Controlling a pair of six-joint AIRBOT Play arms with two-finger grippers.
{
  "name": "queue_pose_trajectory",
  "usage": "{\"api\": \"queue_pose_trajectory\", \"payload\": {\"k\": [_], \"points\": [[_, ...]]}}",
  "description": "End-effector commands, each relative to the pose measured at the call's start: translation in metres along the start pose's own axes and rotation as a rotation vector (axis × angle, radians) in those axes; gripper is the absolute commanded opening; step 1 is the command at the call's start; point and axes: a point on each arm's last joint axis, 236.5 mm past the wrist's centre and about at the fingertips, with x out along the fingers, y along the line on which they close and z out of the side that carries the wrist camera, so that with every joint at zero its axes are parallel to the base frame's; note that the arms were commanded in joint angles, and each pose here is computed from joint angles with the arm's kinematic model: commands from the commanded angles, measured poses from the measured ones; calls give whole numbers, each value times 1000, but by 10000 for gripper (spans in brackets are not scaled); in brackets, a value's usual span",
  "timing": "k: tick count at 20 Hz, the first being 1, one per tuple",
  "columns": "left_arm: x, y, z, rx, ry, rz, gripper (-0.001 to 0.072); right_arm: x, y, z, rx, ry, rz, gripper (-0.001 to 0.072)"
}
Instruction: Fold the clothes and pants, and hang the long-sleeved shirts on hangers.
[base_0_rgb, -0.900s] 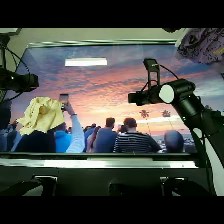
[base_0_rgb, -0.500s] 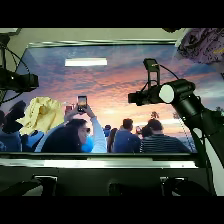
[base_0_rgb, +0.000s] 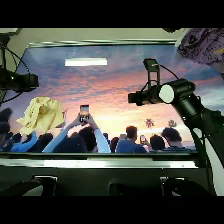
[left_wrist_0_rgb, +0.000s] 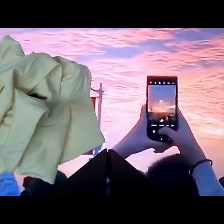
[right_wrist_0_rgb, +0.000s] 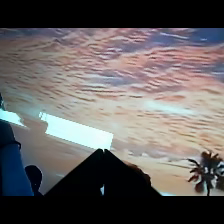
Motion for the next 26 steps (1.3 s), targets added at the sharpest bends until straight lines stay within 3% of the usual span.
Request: {"api": "queue_pose_trajectory", "payload": {"k": [1, 8, 9, 10, 13, 14, 18, 24, 25, 26], "points": [[0, 0, 0, 0, 1, 0, 15, 0, 1, 0, 0, -1, 1, 28], [1, 0, 1, 0, -1, -1, 17, 0, 0, 0, 0, -1, 1, 28], [1, 0, 0, -2, 2, 0, 158, 0, 1, 0, 0, -1, 1, 28], [2, 6, 0, -29, 2, 24, 720, 0, 1, 0, 0, -1, 1, 28], [33, 71, -18, -128, 89, 264, 720, 0, 1, 0, 0, -1, 1, 28], [55, 88, -31, -179, 131, 288, 720, 0, 0, 0, 0, 0, 1, 28], [133, 140, -76, -364, 201, 288, 720, 0, 0, -2, 0, 7, -1, 28], [211, 152, -75, -401, 150, 234, 720, 0, 0, -2, 0, 8, -1, 28], [221, 149, -84, -406, 188, 226, 628, 0, 0, -2, -1, 9, -2, 28], [226, 141, -94, -417, 232, 201, 174, 0, 0, -2, -1, 8, -1, 28]]}}
